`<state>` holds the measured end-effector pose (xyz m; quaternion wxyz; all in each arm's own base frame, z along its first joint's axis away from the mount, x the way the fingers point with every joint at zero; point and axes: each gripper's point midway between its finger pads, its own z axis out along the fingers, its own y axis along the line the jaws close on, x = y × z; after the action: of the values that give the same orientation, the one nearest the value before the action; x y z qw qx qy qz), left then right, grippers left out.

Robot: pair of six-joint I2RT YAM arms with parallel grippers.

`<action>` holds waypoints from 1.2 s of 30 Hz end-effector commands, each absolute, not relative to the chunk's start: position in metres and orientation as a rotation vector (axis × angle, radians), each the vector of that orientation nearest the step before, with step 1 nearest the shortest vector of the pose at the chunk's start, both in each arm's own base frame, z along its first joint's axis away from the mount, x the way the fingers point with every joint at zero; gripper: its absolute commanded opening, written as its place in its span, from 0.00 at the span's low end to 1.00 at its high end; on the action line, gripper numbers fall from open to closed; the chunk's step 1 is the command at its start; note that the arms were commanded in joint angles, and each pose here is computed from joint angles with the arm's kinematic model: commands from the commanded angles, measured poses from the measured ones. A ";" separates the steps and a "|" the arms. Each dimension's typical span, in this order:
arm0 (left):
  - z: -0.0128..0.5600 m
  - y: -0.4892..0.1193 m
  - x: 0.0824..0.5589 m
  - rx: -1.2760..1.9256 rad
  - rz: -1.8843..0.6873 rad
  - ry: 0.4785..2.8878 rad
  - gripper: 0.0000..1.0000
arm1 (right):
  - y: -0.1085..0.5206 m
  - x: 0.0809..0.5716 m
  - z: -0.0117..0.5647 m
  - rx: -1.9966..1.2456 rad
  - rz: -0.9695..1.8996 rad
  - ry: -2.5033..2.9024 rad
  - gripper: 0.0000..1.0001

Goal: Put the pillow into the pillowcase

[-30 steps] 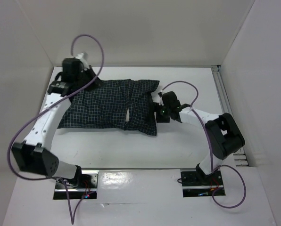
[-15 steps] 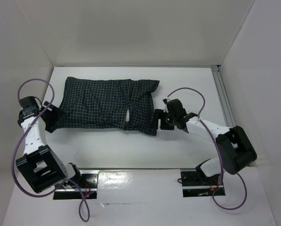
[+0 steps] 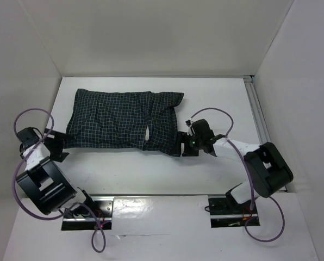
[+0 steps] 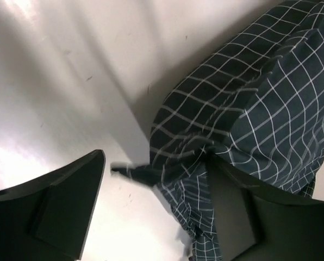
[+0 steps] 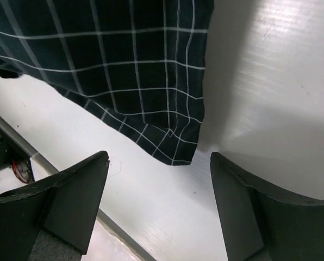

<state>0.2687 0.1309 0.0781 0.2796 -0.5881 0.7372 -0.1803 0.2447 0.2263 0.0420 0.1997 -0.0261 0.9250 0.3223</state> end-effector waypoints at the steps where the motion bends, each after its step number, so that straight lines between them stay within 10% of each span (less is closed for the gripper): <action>1: 0.084 0.132 0.297 -1.481 -0.601 1.920 0.85 | 0.240 0.239 0.036 -0.089 1.017 2.572 0.81; 4: 0.069 0.119 0.303 -1.466 -0.628 1.988 0.60 | 0.244 0.240 0.029 -0.068 1.030 2.577 0.74; 5: 0.070 0.117 0.305 -1.435 -0.626 1.999 0.17 | 0.244 0.246 0.027 -0.064 1.014 2.557 0.70; 6: 0.068 0.115 0.305 -1.438 -0.639 2.005 0.02 | 0.241 0.254 0.025 -0.029 0.963 2.541 0.59; 10: 0.087 0.114 0.314 -1.368 -0.634 1.988 0.00 | 0.234 0.298 0.043 0.048 0.870 2.459 0.00; 26: 0.376 0.073 0.400 -0.730 -0.906 1.708 0.00 | 0.098 0.455 0.427 0.221 0.610 1.568 0.00; 36: 0.223 0.061 0.351 -0.996 -1.022 1.826 0.00 | 0.036 0.377 0.210 0.623 0.461 1.947 0.00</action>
<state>0.3490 0.0421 0.2685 0.4053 -0.3566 0.7270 -0.4242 0.3778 0.1026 0.2791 0.5387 0.1404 0.7786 0.2897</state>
